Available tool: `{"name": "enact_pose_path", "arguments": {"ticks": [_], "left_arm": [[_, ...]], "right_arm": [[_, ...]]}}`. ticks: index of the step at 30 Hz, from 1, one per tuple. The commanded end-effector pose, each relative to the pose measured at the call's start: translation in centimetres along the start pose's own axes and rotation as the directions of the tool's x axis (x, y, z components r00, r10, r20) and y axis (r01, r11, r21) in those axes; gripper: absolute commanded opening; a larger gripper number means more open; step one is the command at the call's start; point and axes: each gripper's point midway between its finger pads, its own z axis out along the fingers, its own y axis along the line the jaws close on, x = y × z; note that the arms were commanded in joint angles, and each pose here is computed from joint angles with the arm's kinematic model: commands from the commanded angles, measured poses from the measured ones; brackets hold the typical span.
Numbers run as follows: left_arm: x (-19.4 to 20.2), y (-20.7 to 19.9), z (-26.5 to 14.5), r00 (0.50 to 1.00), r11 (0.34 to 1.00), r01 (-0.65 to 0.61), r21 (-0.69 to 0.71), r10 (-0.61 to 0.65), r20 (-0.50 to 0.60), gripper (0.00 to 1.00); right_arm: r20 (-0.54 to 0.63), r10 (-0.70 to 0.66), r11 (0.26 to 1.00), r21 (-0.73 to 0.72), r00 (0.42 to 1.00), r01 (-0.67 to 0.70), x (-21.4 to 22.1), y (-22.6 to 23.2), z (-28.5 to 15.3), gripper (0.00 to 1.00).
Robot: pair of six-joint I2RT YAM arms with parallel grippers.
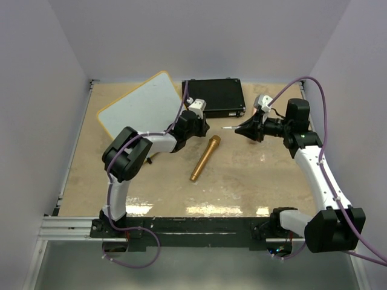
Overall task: Write a sentence on the whiteboard
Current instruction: Place the pen cap at the center of the board, then pass from the left arm to the right
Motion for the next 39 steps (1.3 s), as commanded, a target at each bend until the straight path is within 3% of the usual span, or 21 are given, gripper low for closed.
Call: {"name": "enact_pose_path", "arguments": {"ticks": [1,11,23,30,33,34,37,39], "left_arm": [[-1.5,0.9,1.7,0.999,0.997,0.036,-0.067,-0.033,0.041,0.02],[-1.0,1.7,3.3,1.000,0.995,0.029,-0.092,-0.029,-0.002,0.10],[-5.2,-0.4,-0.2,0.999,1.000,0.014,-0.025,-0.013,0.042,0.33],[-8.4,-3.0,-6.1,0.993,0.993,-0.006,0.115,-0.008,0.115,0.43],[-10.8,-5.0,-11.4,0.977,0.975,-0.051,0.215,0.004,0.212,0.49],[-9.7,-5.1,-12.5,0.976,0.969,-0.064,0.237,0.012,0.217,0.52],[-9.9,-7.4,-16.8,0.952,0.914,-0.178,0.363,0.067,0.299,0.59],[-9.5,-9.4,-19.3,0.918,0.839,-0.312,0.446,0.146,0.368,0.64]], "right_arm": [[0.017,-0.014,1.000,0.018,1.000,0.014,-0.5,-0.5,-0.4,0.00],[0.012,-0.001,1.000,0.026,1.000,0.000,-0.1,-0.9,-0.5,0.00],[-0.001,0.011,1.000,0.022,1.000,-0.011,0.5,-1.2,-0.5,0.00],[-0.016,-0.017,1.000,0.011,1.000,0.017,1.0,-1.0,-0.7,0.00],[-0.016,-0.032,0.999,-0.027,0.999,0.032,1.3,-0.4,-0.7,0.00],[-0.017,-0.038,0.999,-0.034,0.999,0.037,1.4,-0.3,-0.7,0.00],[-0.019,-0.046,0.997,-0.064,0.999,0.045,1.7,0.1,-0.6,0.00],[-0.018,-0.053,0.995,-0.081,0.998,0.052,1.9,0.4,-0.6,0.00]]}}
